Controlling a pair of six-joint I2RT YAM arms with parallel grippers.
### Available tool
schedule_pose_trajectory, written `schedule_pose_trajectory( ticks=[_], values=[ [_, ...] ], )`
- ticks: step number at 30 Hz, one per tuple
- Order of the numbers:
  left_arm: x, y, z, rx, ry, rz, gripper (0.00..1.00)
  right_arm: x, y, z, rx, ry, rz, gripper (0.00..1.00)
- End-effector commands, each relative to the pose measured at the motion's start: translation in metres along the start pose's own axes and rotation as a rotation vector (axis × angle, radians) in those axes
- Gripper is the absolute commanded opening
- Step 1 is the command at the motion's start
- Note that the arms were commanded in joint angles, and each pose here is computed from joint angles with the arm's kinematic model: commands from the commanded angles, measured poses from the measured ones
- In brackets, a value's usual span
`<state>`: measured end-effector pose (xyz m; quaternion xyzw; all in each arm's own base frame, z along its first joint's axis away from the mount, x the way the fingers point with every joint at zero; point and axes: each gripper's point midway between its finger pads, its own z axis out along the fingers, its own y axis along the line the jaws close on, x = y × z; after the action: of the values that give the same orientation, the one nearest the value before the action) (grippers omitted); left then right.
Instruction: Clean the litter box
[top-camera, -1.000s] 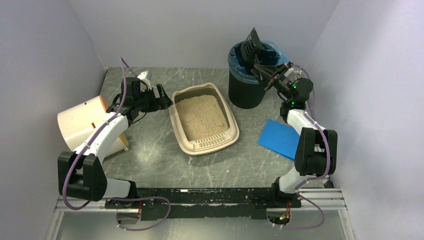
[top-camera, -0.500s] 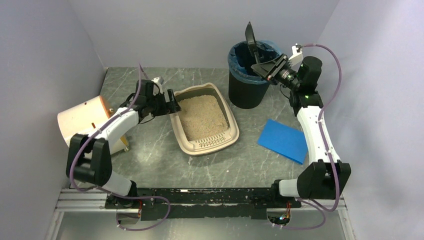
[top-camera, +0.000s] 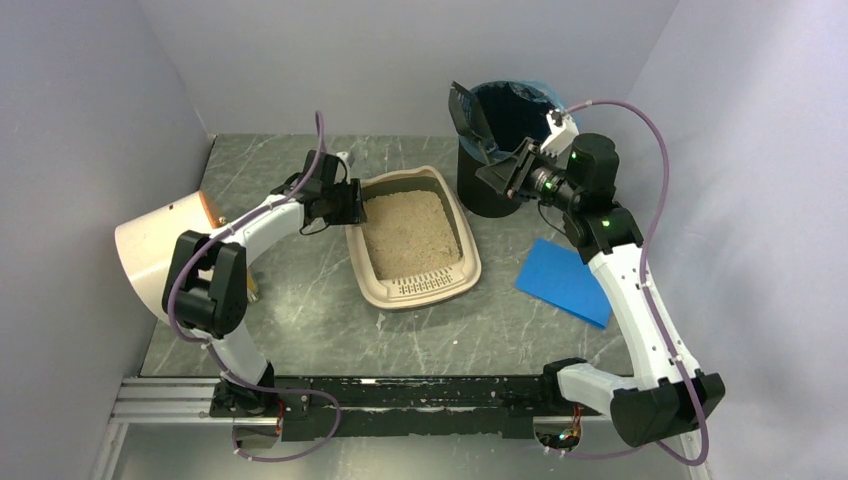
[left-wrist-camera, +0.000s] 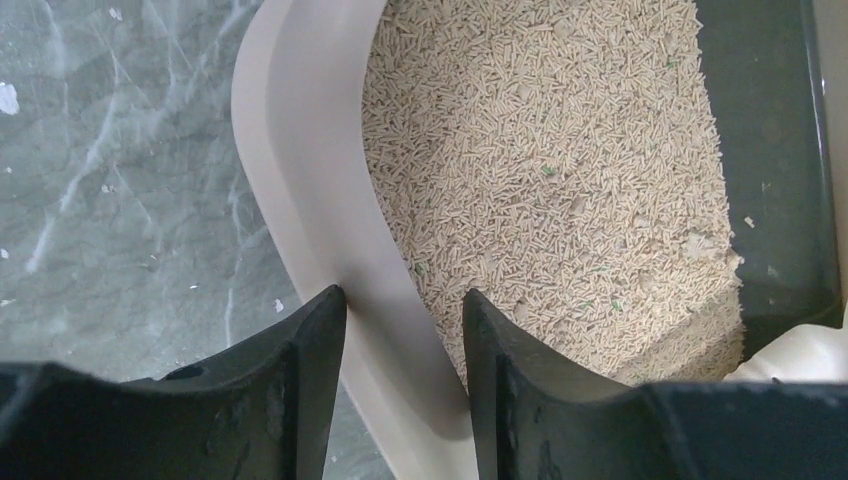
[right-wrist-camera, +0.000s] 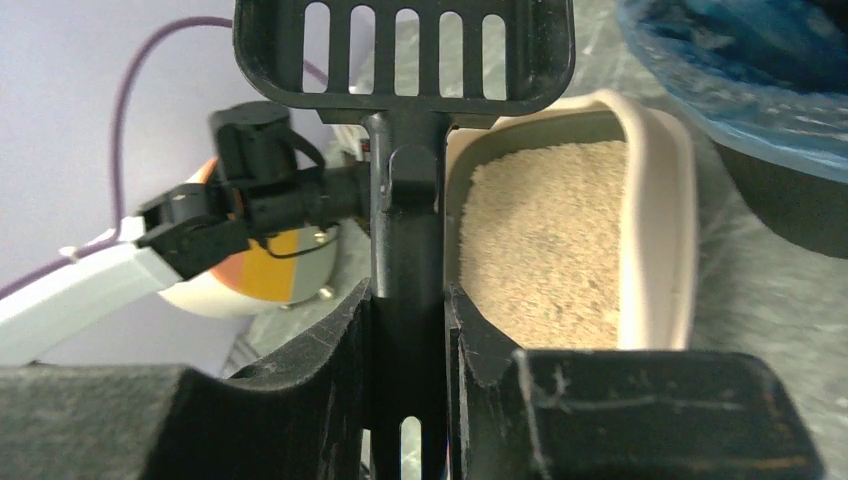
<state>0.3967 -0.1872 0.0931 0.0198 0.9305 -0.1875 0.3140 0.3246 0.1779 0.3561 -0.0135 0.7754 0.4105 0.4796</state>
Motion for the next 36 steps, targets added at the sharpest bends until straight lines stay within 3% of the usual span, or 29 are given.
schedule_pose_trajectory(
  ticks=[1,8,14,22,26,31,36],
  values=[
    [-0.022,-0.021,-0.002,0.069,-0.037,0.158,0.5,0.013,-0.024,-0.011,0.152,0.024,-0.093,0.0],
    [-0.013,-0.03,0.013,0.155,0.094,0.292,0.48,0.045,-0.035,-0.016,0.252,0.195,-0.197,0.0],
    [-0.016,-0.029,0.014,0.172,0.102,0.38,0.43,0.055,-0.039,-0.022,0.288,0.262,-0.262,0.0],
    [-0.007,-0.028,0.01,0.19,0.128,0.426,0.47,0.082,-0.038,-0.017,0.32,0.395,-0.347,0.0],
    [-0.013,-0.017,0.009,0.109,0.118,0.366,0.65,0.099,-0.028,-0.012,0.304,0.462,-0.382,0.0],
    [-0.034,-0.022,-0.008,0.137,0.013,0.171,0.79,0.133,-0.03,-0.008,0.345,0.6,-0.424,0.0],
    [-0.06,-0.017,-0.029,0.229,-0.086,-0.053,0.77,0.158,-0.035,-0.009,0.4,0.719,-0.476,0.0]
  ],
)
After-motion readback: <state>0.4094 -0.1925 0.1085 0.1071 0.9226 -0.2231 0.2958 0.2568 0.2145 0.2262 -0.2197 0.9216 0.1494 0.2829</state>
